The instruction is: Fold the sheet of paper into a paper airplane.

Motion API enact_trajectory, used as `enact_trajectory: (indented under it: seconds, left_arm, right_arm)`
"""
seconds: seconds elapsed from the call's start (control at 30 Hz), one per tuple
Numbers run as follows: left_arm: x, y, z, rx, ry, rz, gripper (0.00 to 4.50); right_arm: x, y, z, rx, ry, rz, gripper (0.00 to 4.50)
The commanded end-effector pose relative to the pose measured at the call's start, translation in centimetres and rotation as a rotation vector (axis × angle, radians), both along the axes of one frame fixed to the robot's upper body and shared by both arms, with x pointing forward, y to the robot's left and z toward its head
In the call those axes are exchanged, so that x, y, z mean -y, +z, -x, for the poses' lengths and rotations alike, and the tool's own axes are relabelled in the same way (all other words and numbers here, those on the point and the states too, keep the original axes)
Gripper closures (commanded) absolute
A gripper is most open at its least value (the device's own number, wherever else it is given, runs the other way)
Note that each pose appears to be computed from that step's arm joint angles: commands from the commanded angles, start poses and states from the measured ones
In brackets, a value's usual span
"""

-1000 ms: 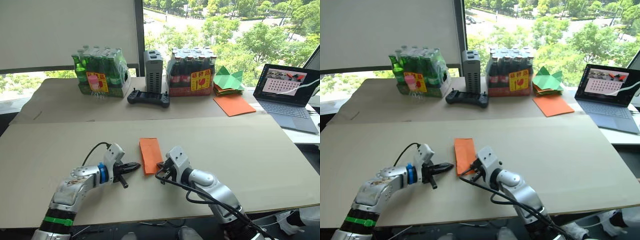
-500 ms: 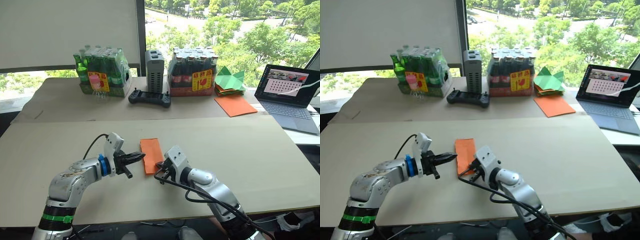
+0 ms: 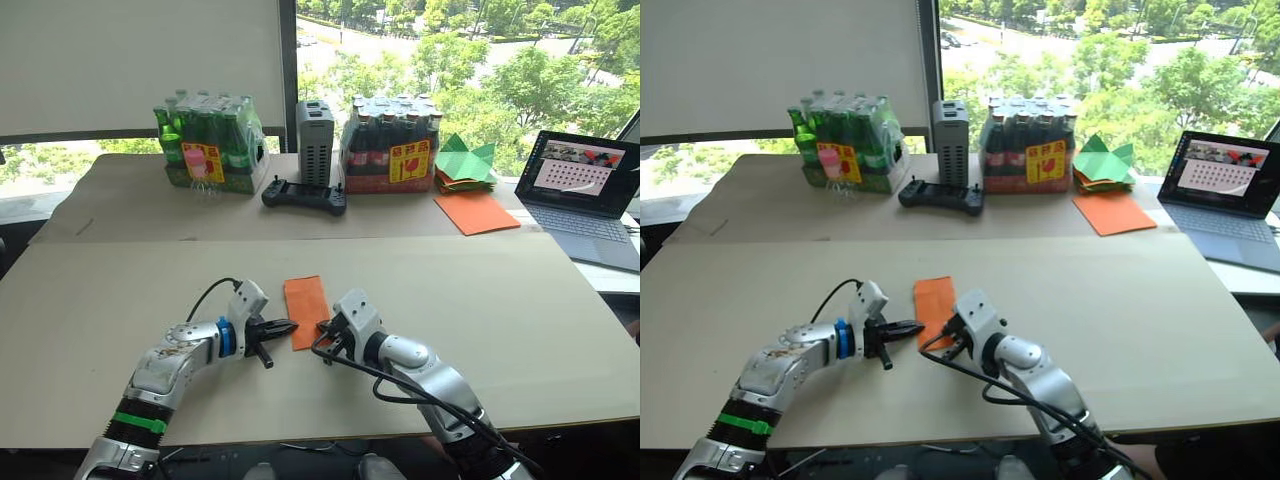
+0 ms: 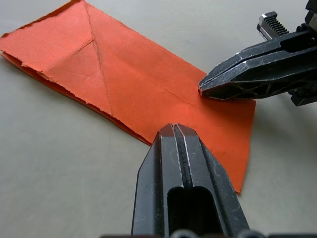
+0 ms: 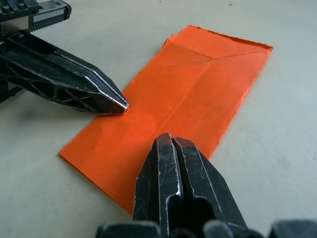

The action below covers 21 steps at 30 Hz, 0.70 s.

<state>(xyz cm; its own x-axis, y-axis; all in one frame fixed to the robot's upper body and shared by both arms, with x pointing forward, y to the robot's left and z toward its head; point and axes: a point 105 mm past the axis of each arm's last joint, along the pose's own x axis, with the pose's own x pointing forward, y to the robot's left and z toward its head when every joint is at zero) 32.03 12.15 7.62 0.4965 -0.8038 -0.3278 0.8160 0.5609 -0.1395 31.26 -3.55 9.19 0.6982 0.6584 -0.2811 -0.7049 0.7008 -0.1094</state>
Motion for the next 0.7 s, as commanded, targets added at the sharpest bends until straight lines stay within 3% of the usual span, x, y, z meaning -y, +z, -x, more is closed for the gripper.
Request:
enact_trajectory:
  seconds: [0.03, 0.13, 0.33, 0.7]
  left_arm:
    - [0.1, -1.3, 0.1, -0.030, 0.000, -0.044, 4.50]
    - [0.3, -1.4, 0.2, -0.034, -0.004, -0.041, 4.50]
    - [0.2, -1.5, 0.2, -0.031, 0.002, -0.046, 4.50]
    - [0.0, -1.5, 0.3, -0.030, 0.021, -0.045, 4.50]
  right_arm:
    - [0.7, 2.9, -0.3, 0.077, -0.025, -0.050, 4.48]
    - [0.7, 2.7, -0.1, 0.071, -0.007, -0.028, 4.48]
    - [0.7, 0.0, 0.0, -0.008, -0.005, 0.007, 4.48]
    - [0.4, -1.1, -0.7, -0.039, -0.008, 0.032, 4.48]
